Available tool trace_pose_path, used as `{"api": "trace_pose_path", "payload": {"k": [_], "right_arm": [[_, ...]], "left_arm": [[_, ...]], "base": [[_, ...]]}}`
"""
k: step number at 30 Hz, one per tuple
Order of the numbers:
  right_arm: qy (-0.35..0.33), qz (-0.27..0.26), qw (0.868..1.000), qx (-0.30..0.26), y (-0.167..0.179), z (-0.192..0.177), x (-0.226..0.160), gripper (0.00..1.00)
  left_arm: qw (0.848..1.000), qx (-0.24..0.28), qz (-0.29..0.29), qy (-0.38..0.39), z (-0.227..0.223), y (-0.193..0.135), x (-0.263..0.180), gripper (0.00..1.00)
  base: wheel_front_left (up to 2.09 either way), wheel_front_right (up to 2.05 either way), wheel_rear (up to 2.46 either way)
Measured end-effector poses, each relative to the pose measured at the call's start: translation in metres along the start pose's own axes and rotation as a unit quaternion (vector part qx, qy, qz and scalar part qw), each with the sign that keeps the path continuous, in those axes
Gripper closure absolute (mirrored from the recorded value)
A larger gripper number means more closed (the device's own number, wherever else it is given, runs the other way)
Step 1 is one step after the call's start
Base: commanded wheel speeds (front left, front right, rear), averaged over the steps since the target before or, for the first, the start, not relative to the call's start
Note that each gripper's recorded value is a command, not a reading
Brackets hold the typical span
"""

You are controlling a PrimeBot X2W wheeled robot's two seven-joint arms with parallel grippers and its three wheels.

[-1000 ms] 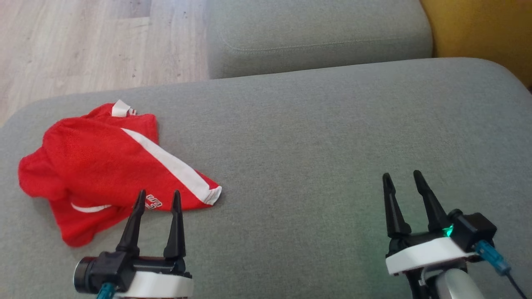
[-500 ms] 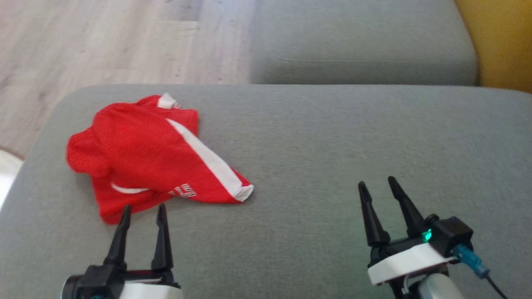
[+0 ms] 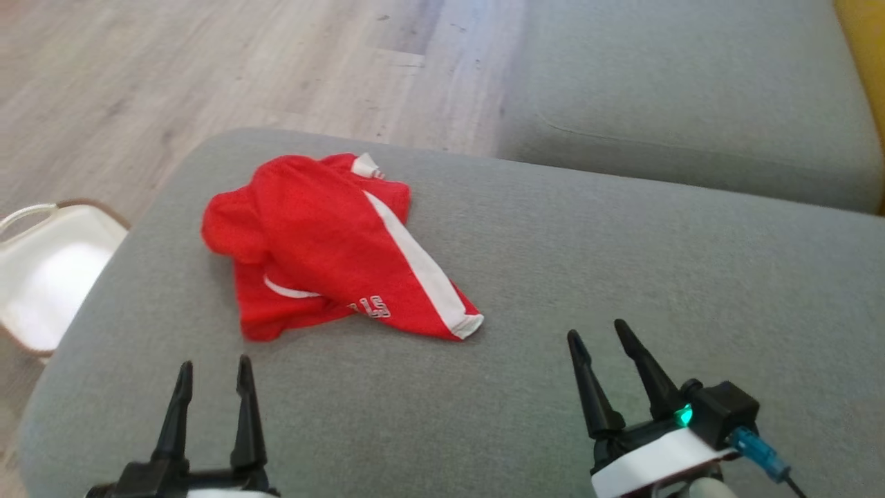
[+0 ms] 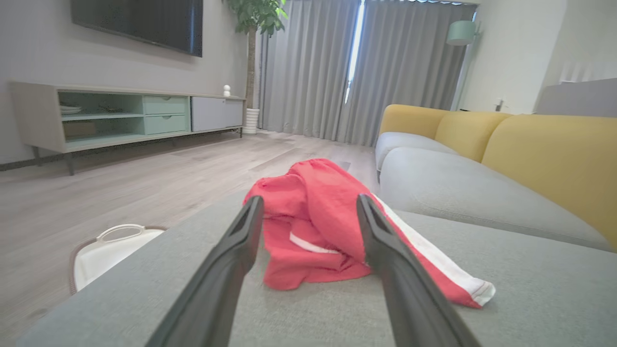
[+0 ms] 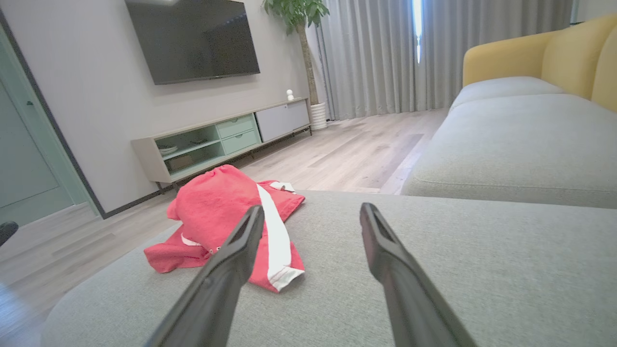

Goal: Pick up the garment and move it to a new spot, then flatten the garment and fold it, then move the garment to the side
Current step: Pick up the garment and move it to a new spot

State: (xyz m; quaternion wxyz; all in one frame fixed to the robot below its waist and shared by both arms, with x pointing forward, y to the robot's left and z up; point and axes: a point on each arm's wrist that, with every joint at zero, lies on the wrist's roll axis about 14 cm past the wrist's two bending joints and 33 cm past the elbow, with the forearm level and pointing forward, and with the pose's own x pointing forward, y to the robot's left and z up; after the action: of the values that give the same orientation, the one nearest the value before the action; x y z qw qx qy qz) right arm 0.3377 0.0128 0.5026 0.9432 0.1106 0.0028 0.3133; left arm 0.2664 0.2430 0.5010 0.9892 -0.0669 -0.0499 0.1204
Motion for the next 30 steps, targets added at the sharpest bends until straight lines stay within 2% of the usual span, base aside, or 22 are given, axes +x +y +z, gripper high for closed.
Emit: {"api": "trace_pose_path", "payload": {"k": [9, 20, 24, 30], "right_arm": [[0.006, 0.033, 0.999, 0.002, 0.020, -0.003, 0.007, 0.00], [0.012, 0.027, 1.000, 0.008, 0.015, -0.008, 0.007, 0.00], [0.013, 0.013, 1.000, 0.013, 0.006, -0.010, 0.006, 0.00], [0.013, -0.016, 1.000, 0.020, -0.015, -0.011, 0.007, 0.00]], "left_arm": [[0.999, 0.000, 0.034, -0.003, 0.001, 0.021, -0.013, 0.00], [0.999, 0.014, 0.028, 0.001, 0.002, 0.025, -0.007, 0.00], [0.999, 0.039, 0.006, 0.001, 0.005, 0.023, 0.007, 0.00], [0.991, 0.114, -0.058, -0.032, 0.050, 0.015, 0.085, 0.00]], "base": [[0.00, 0.00, 0.00], [0.00, 0.00, 0.00], [0.00, 0.00, 0.00], [0.00, 0.00, 0.00]]}}
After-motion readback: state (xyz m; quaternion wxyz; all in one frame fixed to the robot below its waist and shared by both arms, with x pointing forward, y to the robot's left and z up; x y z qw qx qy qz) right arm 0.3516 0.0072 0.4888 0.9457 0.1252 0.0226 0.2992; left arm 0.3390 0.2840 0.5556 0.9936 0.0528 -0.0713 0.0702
